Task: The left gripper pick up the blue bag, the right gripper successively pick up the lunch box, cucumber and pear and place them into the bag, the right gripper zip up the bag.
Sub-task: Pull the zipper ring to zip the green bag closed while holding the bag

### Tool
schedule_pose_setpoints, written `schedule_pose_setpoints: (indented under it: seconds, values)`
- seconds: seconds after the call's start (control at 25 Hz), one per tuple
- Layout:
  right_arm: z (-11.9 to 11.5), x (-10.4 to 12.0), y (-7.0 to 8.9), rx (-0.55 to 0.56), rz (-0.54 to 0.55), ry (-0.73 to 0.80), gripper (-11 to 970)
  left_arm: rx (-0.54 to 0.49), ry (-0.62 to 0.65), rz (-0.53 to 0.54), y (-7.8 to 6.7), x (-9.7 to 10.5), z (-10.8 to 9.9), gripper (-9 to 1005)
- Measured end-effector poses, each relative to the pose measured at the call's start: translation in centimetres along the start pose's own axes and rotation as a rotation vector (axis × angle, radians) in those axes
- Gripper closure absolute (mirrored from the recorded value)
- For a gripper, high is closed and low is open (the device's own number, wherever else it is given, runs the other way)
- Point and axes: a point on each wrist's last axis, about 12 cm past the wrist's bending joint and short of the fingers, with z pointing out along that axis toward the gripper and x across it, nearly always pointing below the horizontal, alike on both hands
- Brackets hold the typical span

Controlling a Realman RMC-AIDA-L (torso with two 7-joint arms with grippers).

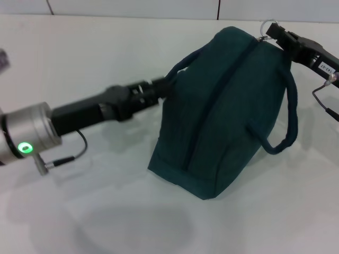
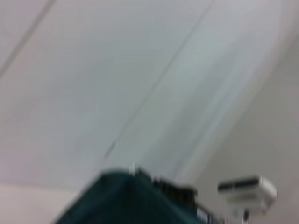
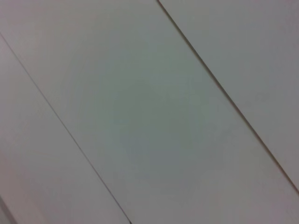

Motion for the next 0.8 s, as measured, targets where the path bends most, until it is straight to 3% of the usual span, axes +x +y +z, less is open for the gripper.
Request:
schedule_pose_setpoints:
  seconds: [0.32, 0.56, 0.64, 0.8]
  values:
    - [-0.1, 0.0, 0.1, -0.009, -0.001, -0.002, 955, -0.044, -0.201, -0.035, 1.0, -4.1, -1.1, 590]
    - [-0.1, 0.0, 0.3, -0.029, -0.002, -0.005, 955, -0.069, -0.066, -0.066, 2.3, -6.4, 3.4, 367]
    - [0.0, 0.0, 0.4, -0.032, -0.003, -0.004, 955, -0.110, 0.024, -0.094, 3.0, -6.4, 5.5, 163]
    - [-0.2, 0.0, 0.4, -0.037, 0.000, -0.008, 954, -0.126, 0.117, -0.150, 3.3, -5.6, 7.1, 173]
